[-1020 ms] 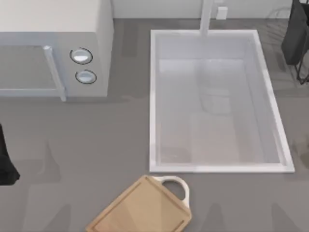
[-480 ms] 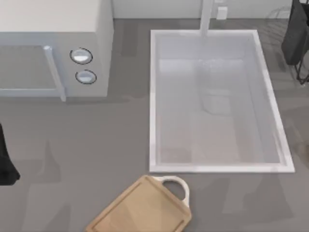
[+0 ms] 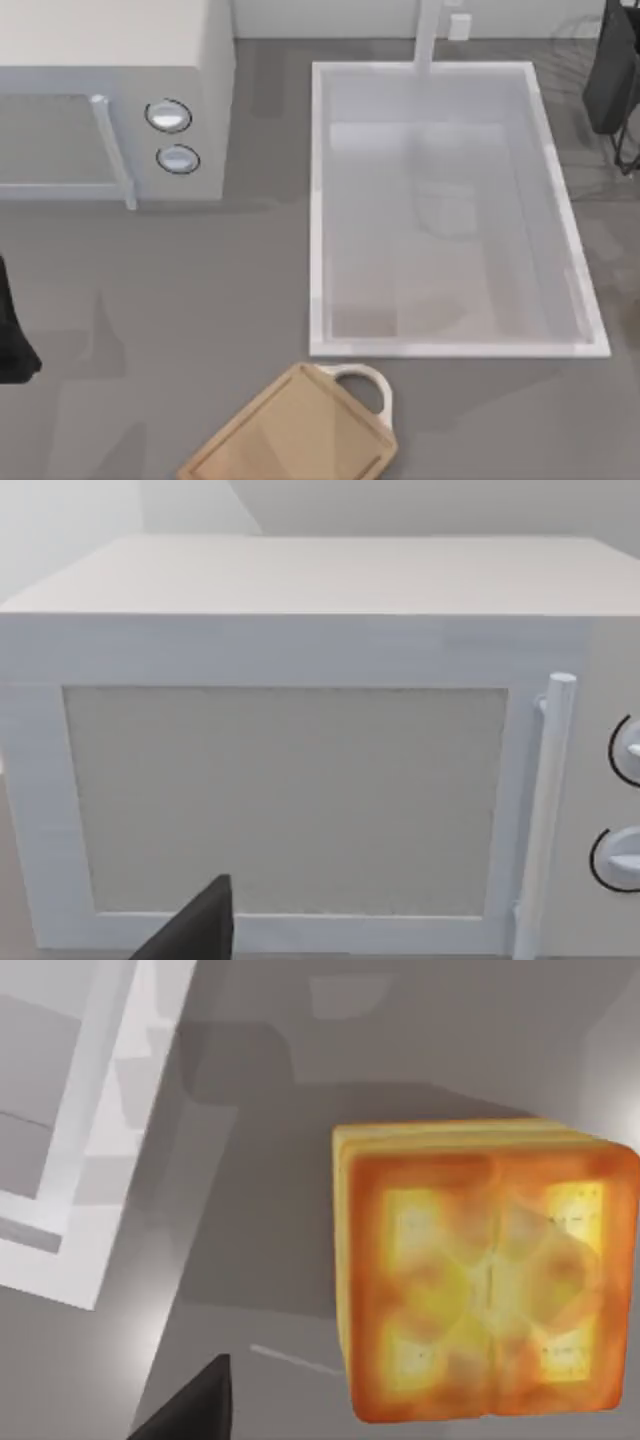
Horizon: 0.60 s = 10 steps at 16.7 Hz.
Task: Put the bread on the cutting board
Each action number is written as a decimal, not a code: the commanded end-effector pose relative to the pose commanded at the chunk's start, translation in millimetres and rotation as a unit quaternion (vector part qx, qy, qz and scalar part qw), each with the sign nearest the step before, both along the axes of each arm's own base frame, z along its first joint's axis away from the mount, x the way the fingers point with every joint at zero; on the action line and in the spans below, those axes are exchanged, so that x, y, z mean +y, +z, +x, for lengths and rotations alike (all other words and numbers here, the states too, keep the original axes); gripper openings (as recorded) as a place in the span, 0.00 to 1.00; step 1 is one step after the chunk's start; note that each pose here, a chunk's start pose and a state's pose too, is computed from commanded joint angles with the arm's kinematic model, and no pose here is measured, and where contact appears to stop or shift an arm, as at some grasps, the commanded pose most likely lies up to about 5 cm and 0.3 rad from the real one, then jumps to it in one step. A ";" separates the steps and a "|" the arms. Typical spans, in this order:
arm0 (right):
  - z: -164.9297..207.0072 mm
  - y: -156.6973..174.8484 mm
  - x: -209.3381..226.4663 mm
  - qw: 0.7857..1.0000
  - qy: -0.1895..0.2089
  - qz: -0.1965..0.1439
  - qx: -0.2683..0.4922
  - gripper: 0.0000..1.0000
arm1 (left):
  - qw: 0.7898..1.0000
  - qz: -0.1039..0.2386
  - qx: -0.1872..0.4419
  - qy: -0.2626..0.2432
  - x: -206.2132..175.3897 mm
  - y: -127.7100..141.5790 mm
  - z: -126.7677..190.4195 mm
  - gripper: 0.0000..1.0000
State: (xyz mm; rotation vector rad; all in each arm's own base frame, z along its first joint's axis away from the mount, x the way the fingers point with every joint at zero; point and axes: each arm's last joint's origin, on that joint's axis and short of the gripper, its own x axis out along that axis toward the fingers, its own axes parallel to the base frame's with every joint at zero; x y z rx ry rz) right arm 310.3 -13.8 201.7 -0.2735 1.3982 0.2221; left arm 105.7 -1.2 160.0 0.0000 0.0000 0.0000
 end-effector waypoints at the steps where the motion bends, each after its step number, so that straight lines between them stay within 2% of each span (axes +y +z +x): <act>1: 8.1 -6.5 -1.1 1.000 0.004 0.001 0.025 1.00 | 1.000 0.000 0.000 0.000 0.0 0.0 0.0 1.00; 5: 24.6 -21.6 -3.9 0.997 0.013 0.003 0.078 1.00 | 1.000 0.000 0.000 0.000 0.0 0.0 0.0 1.00; 10: 24.6 -22.0 -2.1 0.997 0.016 0.003 0.079 1.00 | 1.000 0.000 0.000 0.000 0.0 0.0 0.0 1.00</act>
